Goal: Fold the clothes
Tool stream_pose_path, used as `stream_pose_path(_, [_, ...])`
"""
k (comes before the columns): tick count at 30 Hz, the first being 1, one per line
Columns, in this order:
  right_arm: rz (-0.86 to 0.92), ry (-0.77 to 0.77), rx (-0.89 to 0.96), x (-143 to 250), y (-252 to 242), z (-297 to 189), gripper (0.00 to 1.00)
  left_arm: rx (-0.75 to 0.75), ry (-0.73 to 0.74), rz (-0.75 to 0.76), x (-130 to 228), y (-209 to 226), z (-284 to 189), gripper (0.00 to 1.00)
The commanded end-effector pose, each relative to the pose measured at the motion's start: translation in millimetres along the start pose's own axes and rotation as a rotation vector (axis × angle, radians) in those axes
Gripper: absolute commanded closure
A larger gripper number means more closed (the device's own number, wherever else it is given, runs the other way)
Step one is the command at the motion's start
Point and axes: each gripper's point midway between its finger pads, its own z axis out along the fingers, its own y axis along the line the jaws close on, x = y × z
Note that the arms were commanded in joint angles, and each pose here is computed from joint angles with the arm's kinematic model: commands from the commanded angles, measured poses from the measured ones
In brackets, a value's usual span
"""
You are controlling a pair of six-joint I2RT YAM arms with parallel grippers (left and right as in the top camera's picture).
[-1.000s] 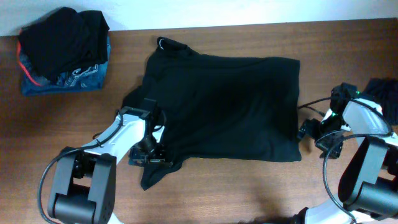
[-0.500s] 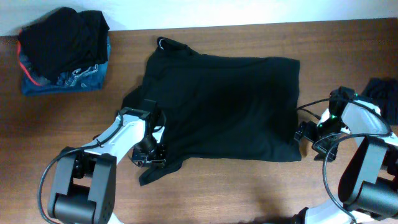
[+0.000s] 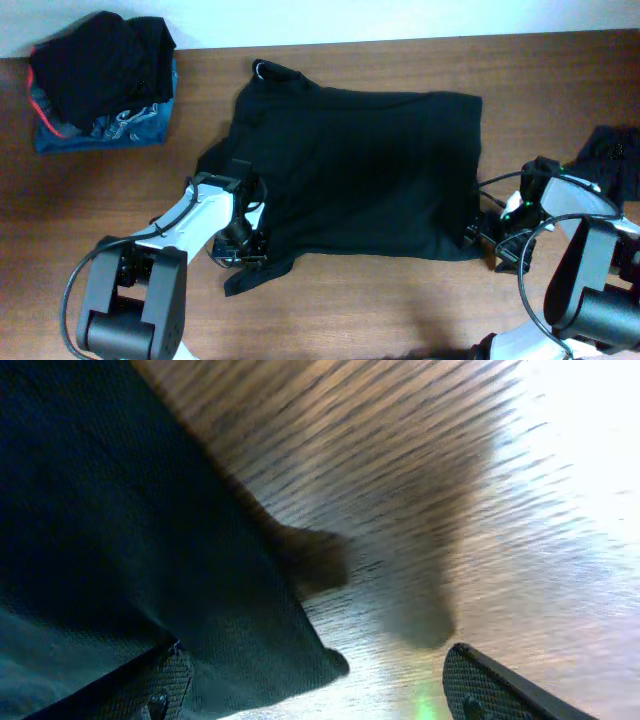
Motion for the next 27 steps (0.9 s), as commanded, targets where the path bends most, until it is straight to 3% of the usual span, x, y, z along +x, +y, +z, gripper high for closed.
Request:
stream_pose_path(1, [-0.016,0.010,-0.049,4.3,9.1,1.5,0.14,0.012,-0.001,0.004,2.0,-1.1,-0.3,0.75])
stream_pose_path(6, [-0.020,-0.007,-0.057,0.2,10.8,1.4,0.18,0.012,-0.001,0.004,1.9,-1.1,-0.4,0.76])
stream_pose_path(9, [-0.026,-0.033,-0.063,-6.3,12.5,1.2,0.34,0.011,0.005,0.003,3.3,-0.9,-0.4,0.86])
stream_pose_path(13, [-0.029,-0.042,-0.065,-8.4,13.0,1.1,0.48,0.010,0.013,0.001,5.4,-0.5,-0.5,0.89])
stream_pose_path(15, [-0.029,-0.043,-0.065,-8.6,13.0,1.0,0.63,0.013,0.014,0.002,5.6,-1.2,-0.5,0.94])
stream_pose_path(16, [-0.029,-0.045,-0.066,-9.2,13.3,0.9,0.85,0.022,0.016,0.002,5.9,-2.7,-0.5,0.94])
stream_pose_path(17, [-0.030,-0.046,-0.066,-9.5,13.3,1.0,0.91,0.029,0.017,0.002,6.1,-3.8,-0.6,0.94])
stream_pose_path(19, [-0.031,-0.054,-0.068,-11.4,13.9,0.9,0.95,0.081,0.030,0.000,8.6,-12.7,-1.1,0.99])
stream_pose_path(27, [-0.035,-0.095,-0.080,-22.2,17.2,-3.1,0.96,0.158,0.073,-0.008,14.7,-28.0,-13.4,0.99])
